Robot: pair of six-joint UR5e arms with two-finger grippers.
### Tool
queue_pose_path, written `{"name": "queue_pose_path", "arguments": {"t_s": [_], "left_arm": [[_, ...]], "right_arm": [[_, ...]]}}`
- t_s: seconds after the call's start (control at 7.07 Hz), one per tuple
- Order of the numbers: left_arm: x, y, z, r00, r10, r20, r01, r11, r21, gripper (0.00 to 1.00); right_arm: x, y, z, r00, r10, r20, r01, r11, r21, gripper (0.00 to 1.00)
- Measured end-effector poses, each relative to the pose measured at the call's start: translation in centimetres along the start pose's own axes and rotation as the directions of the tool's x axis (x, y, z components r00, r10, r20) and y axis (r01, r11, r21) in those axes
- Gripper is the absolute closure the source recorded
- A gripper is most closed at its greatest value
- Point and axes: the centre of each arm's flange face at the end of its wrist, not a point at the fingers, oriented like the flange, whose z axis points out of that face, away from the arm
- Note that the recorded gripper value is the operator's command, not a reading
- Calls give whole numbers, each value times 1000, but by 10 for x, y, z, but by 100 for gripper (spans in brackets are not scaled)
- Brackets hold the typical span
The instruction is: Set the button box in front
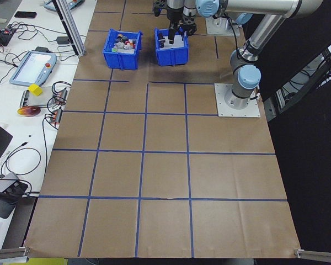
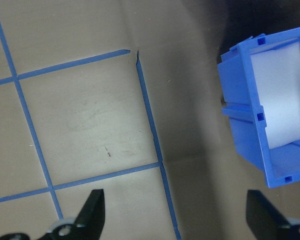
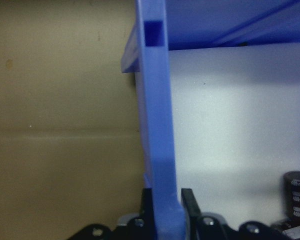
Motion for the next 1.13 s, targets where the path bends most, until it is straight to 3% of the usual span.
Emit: {"name": "queue_pose_path", "arguments": {"t_s": [0.42, 0.71, 0.85, 1.13], "left_arm": [[-1, -9, 2, 994, -111, -3, 111, 994, -11, 0], [9, -9, 4, 994, -110, 7, 110, 994, -20, 0], [14, -9, 5, 995, -96, 26, 96, 995, -22, 0], [17, -9, 6, 996, -87, 37, 87, 996, -20, 0]], "right_arm": [[8, 12, -31, 997, 65, -34, -64, 998, 14, 0], [25, 46, -68, 987, 158, -11, -158, 987, 0, 0], [42, 70, -85, 974, 226, 2, -226, 974, -6, 0], [83, 117, -110, 929, 370, -19, -370, 929, 2, 0]]}}
